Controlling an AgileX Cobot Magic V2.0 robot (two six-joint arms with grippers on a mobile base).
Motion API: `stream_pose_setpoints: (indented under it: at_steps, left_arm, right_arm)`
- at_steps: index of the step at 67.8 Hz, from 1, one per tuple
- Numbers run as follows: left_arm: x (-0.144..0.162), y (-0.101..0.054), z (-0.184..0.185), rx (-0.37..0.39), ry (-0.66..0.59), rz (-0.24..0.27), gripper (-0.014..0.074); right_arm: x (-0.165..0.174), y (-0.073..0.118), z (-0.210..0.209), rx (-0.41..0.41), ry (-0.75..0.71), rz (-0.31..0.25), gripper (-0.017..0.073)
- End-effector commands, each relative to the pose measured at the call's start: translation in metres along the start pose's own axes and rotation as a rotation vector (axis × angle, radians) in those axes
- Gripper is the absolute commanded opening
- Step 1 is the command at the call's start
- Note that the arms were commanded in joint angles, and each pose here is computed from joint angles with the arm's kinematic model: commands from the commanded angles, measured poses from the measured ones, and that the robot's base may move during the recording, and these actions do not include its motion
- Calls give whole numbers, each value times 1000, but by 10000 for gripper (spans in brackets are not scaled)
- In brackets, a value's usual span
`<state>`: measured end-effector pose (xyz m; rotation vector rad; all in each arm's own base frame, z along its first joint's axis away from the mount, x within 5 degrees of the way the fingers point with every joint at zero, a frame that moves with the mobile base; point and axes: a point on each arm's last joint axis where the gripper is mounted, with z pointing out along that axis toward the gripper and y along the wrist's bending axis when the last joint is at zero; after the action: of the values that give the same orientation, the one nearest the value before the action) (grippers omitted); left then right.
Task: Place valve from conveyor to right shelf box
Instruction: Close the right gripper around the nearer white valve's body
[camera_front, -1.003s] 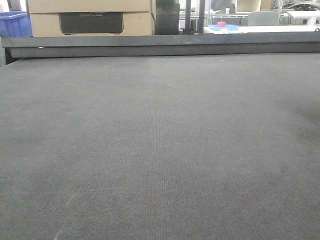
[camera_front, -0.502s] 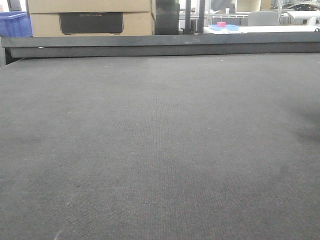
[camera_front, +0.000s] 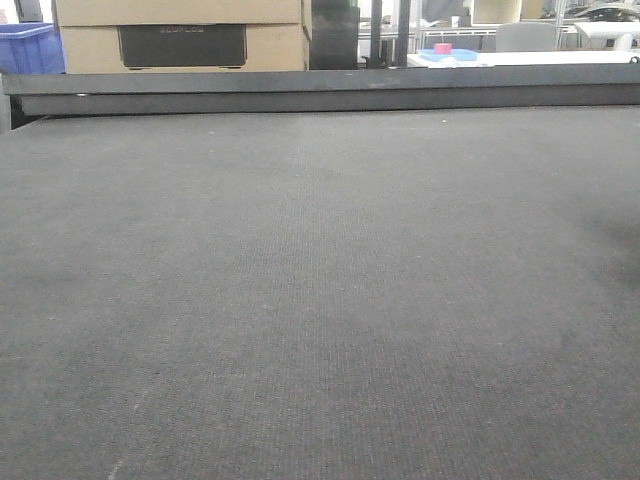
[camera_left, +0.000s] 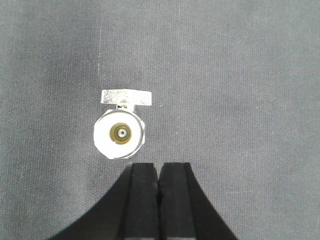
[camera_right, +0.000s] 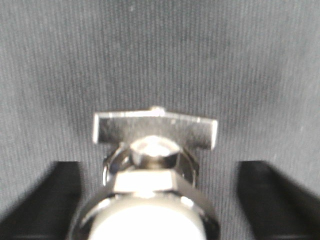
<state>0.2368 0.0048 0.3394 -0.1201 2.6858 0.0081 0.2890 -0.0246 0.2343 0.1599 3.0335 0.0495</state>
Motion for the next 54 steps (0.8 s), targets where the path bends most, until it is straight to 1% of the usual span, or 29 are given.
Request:
stream_pose_setpoints:
  at_steps: [1, 6, 7, 13, 14, 19, 24, 29, 33, 40, 44, 49, 52, 54]
  left_arm:
    - [-3, 0, -2, 7, -27, -16, -111]
    - [-3, 0, -2, 7, -29, -16, -111]
    - [-3, 0, -2, 8, -27, -17, -111]
    - [-3, 0, -2, 8, -27, -17, -111]
    - [-3, 0, -2, 8, -27, -17, -111]
    - [-3, 0, -2, 6, -28, -16, -111]
    - [-2, 2, -2, 2, -15, -24, -111]
    - [-2, 11, -2, -3, -13, -65, -111]
    - [-2, 17, -2, -3, -5, -81, -111]
    - [1, 25, -1, 11, 43, -29, -111]
    - [2, 27, 0, 9, 78, -17, -111]
    - [-1, 28, 2, 12, 105, 10, -109]
    - [-4, 27, 3, 19, 108, 22, -96]
    - [-7, 27, 3, 23, 105, 25, -62]
  right_arm:
    - [1, -1, 0, 5, 8, -7, 273]
    - [2, -1, 0, 5, 12, -7, 127]
    - [2, -1, 0, 5, 15, -7, 79]
    - [3, -1, 0, 5, 24, -7, -122]
    - [3, -1, 0, 5, 26, -7, -171]
    - [4, 0, -2, 5, 40, -7, -160]
    - [5, 0, -12, 4, 34, -8, -162]
    - [5, 1, -32, 3, -7, -11, -162]
    - [6, 1, -46, 3, -57, -13, -162]
    - [7, 3, -72, -1, -148, -15, -162]
    - [9, 4, -85, -15, -196, -12, -162]
    - [12, 6, -98, -27, -245, -11, -162]
    - [14, 7, -106, -39, -275, -9, -162]
    - [15, 7, -108, -42, -285, -8, -162]
